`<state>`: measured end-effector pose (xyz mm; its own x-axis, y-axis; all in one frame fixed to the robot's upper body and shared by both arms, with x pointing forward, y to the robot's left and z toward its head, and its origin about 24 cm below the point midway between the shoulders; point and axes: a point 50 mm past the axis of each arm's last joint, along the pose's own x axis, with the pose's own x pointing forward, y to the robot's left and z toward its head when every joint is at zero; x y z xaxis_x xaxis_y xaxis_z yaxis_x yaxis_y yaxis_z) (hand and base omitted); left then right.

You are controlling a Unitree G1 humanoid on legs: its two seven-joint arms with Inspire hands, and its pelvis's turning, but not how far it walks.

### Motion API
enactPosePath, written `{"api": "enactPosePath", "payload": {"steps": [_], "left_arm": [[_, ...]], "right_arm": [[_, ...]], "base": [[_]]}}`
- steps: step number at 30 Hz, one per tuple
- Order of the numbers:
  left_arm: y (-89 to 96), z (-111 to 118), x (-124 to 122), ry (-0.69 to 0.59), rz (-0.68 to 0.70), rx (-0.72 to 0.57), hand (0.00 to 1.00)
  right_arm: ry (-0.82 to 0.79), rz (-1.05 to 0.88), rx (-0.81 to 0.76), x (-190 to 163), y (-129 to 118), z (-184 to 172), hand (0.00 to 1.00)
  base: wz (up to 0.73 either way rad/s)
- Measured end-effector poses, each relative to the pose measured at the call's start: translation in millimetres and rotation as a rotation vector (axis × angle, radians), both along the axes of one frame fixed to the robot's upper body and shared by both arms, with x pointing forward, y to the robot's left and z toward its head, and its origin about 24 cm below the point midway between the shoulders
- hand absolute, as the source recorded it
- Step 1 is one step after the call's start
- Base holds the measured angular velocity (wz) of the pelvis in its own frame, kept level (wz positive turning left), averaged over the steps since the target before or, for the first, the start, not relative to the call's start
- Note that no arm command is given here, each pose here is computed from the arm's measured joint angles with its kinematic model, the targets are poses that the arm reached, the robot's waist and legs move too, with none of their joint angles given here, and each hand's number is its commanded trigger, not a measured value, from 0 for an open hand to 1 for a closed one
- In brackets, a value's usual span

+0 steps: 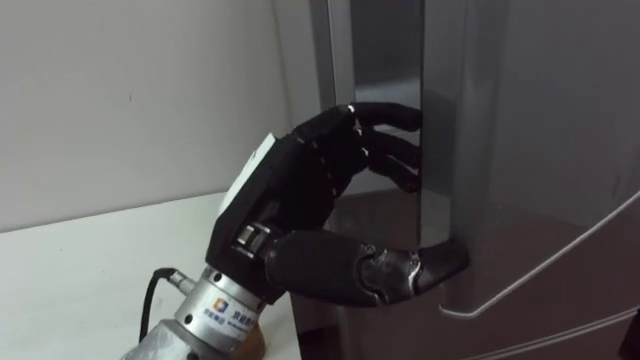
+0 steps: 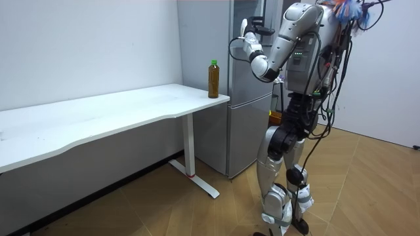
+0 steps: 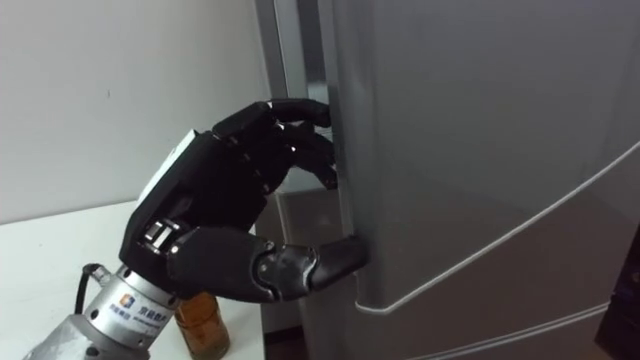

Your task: Put the bottle in the upper fridge

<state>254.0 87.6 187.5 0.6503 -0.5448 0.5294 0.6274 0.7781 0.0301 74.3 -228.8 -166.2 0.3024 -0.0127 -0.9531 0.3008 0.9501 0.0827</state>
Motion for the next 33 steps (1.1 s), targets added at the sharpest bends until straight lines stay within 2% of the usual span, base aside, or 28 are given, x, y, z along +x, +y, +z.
{"api": "enactPosePath", "payload": {"steps": [9,19,25,33], "left_arm": [[-10.6,-2,-5,0.004,-0.098,-0.01,0.0],[-31.8,-5,-14,-0.001,-0.217,0.0,0.0],[-32.1,-10,-14,0.026,-0.255,0.063,0.0],[-31.6,-12,-14,0.03,-0.26,0.079,0.0]], "right_arm": [[-0.002,0.003,0.001,0,0,0,0.0],[0.0,-0.006,-0.005,-1,-1,0,0.0],[0.0,-0.009,-0.007,-1,-1,0,0.0],[-0.005,-0.008,-0.004,0,-1,0,0.0]], "base": [[-0.05],[-0.01],[-0.01],[-0.06]]}}
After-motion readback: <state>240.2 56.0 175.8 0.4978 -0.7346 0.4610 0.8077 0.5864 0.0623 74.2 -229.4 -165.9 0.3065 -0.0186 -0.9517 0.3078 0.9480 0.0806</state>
